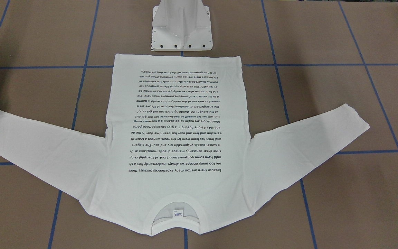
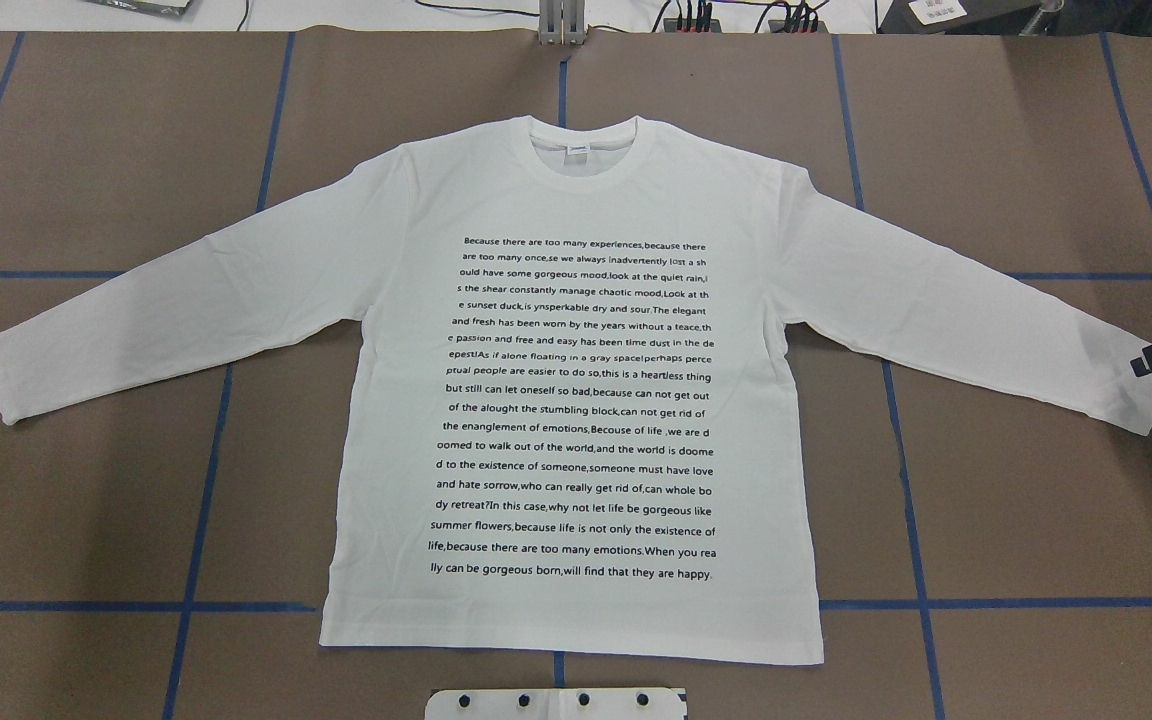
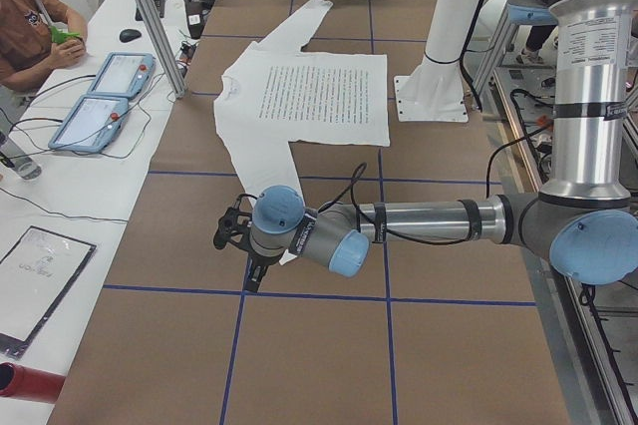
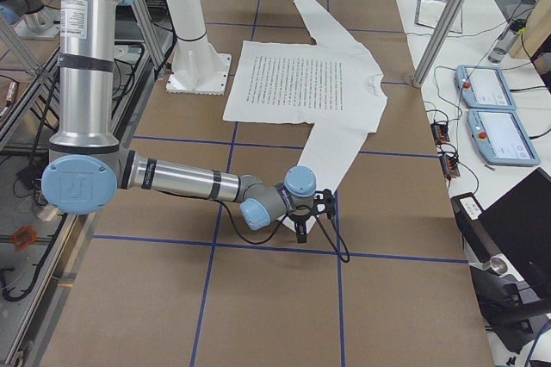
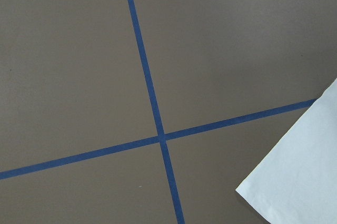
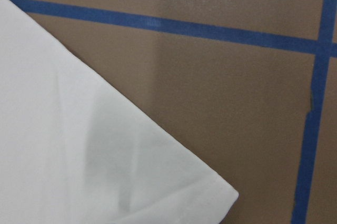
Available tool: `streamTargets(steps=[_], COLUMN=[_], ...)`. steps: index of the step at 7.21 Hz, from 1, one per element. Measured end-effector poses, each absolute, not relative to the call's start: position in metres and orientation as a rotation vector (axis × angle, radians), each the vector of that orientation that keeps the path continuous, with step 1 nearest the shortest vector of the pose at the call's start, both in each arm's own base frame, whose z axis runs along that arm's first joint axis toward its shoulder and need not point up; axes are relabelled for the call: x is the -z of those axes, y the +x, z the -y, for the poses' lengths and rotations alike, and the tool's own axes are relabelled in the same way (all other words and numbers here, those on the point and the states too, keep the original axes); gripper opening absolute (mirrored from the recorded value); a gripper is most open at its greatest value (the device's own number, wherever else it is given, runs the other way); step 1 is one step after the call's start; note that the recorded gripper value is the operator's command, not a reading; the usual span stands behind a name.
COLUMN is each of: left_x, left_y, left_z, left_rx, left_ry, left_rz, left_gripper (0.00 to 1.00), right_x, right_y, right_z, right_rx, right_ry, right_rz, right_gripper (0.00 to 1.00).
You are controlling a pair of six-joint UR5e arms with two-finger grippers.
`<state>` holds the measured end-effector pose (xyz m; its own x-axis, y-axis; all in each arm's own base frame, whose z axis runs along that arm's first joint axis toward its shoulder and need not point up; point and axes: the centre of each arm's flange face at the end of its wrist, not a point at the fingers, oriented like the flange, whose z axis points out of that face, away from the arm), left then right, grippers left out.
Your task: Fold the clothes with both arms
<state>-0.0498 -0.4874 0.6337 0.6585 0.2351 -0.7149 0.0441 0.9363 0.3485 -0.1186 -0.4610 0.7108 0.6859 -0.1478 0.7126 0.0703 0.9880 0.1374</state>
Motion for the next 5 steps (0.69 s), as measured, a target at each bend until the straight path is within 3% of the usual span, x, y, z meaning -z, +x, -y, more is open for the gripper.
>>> streamTargets(steps=[2, 3, 5], left_x=[-0.6338, -0.634, -0.6335], left_y=[-0.0498, -0.0498, -0.0498], left_z=[0.4874, 0.4874, 0.4878], left_rx=[-0.111, -0.111, -0.111], left_ry=[0.353, 0.353, 0.355], left_rz=[-0.85, -0.85, -0.85], left_gripper=[1.0, 1.0, 1.0], right_x=[-0.7185, -0.7215, -0.7246], right_y=[-0.1217, -0.1217, -0.1216], right_z=[0.4632, 0.4628, 0.4624], right_rx=[0.119, 0.117, 0.114], right_ry=[0.086, 0.079, 0.072], right_rz=[0.801, 0.798, 0.795], right_gripper=[0.77, 0.65, 0.29])
